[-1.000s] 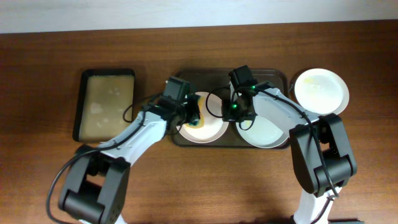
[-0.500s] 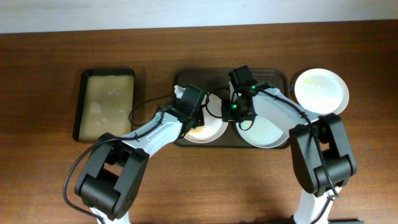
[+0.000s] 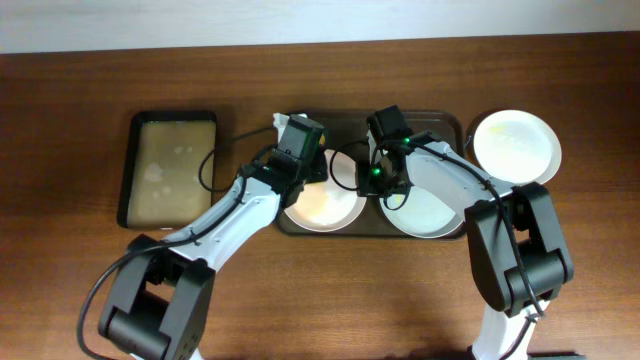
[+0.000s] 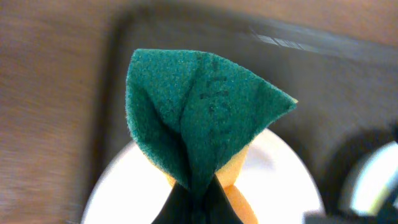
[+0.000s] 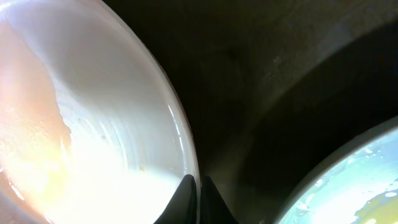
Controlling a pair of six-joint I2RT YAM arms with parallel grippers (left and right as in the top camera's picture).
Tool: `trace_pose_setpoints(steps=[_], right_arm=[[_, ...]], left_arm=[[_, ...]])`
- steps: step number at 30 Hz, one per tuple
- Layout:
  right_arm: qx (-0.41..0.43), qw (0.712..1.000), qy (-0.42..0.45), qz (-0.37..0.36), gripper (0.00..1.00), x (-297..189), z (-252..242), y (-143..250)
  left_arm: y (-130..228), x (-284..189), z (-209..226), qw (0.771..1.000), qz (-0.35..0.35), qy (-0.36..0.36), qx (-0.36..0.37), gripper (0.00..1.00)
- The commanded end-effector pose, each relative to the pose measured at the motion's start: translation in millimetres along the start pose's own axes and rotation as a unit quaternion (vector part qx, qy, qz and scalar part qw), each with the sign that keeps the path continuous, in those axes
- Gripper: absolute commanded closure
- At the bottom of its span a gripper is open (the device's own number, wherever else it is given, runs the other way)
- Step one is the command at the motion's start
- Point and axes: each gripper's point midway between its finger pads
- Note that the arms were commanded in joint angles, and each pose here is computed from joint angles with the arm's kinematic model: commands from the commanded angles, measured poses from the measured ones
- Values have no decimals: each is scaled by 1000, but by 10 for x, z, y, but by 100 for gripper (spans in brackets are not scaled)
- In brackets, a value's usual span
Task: Clean dirty plates on tray and stack at the side
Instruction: 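Return the sponge to the water tray with the left gripper, then lift the pink plate with the right gripper and stack it on the cleaned plate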
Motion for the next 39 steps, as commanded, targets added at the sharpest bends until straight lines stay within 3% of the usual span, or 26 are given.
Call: trace_pose_setpoints(steps=[1, 7, 13, 15, 21, 26, 31, 35, 39], right_arm=[[3, 1000, 19, 8, 96, 68, -106, 34], [3, 1000, 19, 9, 96, 68, -109, 39], [3, 1000, 20, 10, 96, 68, -111, 42], [3, 1000, 20, 9, 96, 68, -110, 41], [3, 1000, 20, 10, 96, 68, -110, 41], [3, 1000, 20, 10, 96, 68, -111, 45], [4, 1000, 21, 12, 96, 67, -114, 53], [4, 1000, 20, 11, 96, 68, -114, 51], [3, 1000, 20, 9, 96, 68, -110, 41]], left_arm=[[257, 192, -161, 997, 54, 45, -10, 100], [586, 535, 215, 995, 92, -36, -4, 100], [431, 295, 1012, 971, 62, -228, 40, 100], [254, 112, 1099, 966, 41, -253, 37, 100], [-404, -511, 931, 975, -60, -212, -5, 100], [-573, -691, 876, 991, -56, -114, -53, 100], [-723, -740, 1601, 983, -53, -158, -74, 100], [-707, -754, 2409, 965, -46, -221, -135, 100], [-444, -424, 2668, 966, 9, -192, -175, 100]])
Point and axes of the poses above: each gripper's point midway between its finger pads, its own x axis out along the fingers, its own z axis along the line the jaws close on, y = z × x, and after that the axes turned 2 degrees about x, right-handed
